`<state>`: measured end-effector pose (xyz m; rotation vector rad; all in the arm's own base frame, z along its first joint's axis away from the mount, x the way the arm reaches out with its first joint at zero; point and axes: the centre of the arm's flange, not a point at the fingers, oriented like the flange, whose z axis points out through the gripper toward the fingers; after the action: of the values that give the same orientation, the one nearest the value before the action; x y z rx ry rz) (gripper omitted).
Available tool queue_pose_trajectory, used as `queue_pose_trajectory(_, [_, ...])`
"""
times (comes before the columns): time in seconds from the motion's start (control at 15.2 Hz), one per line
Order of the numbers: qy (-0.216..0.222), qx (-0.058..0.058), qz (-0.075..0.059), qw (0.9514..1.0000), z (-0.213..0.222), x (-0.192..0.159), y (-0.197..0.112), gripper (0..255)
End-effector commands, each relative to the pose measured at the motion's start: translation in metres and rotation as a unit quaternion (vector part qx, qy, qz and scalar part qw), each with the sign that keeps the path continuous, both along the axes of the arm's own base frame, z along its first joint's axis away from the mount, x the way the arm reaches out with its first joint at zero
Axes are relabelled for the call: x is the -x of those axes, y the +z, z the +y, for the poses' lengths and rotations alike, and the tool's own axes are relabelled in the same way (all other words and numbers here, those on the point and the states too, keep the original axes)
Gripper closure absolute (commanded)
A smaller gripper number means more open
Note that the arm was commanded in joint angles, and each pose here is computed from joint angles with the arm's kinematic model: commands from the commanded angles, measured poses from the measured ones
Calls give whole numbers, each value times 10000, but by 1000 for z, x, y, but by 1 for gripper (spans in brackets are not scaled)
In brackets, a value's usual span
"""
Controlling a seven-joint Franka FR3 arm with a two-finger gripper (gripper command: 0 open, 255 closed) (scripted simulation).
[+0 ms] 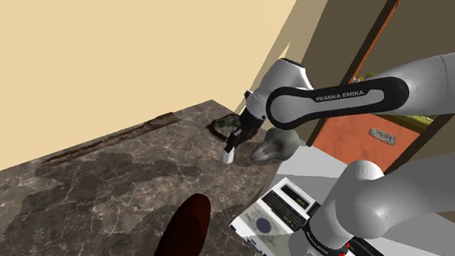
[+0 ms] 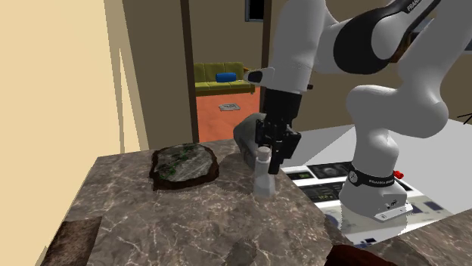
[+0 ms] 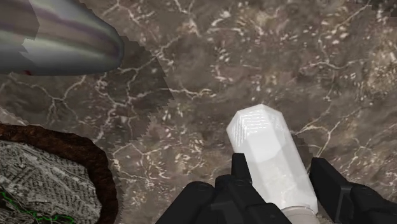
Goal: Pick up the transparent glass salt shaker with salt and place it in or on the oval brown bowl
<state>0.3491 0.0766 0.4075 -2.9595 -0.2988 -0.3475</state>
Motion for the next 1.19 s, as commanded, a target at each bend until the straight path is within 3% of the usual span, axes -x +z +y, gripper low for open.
queue_pose_trajectory(0.0, [0, 1, 3, 10000, -1, 0, 11, 255])
queue_pose_trajectory(1.12, [0, 1, 3, 10000, -1, 0, 98, 255])
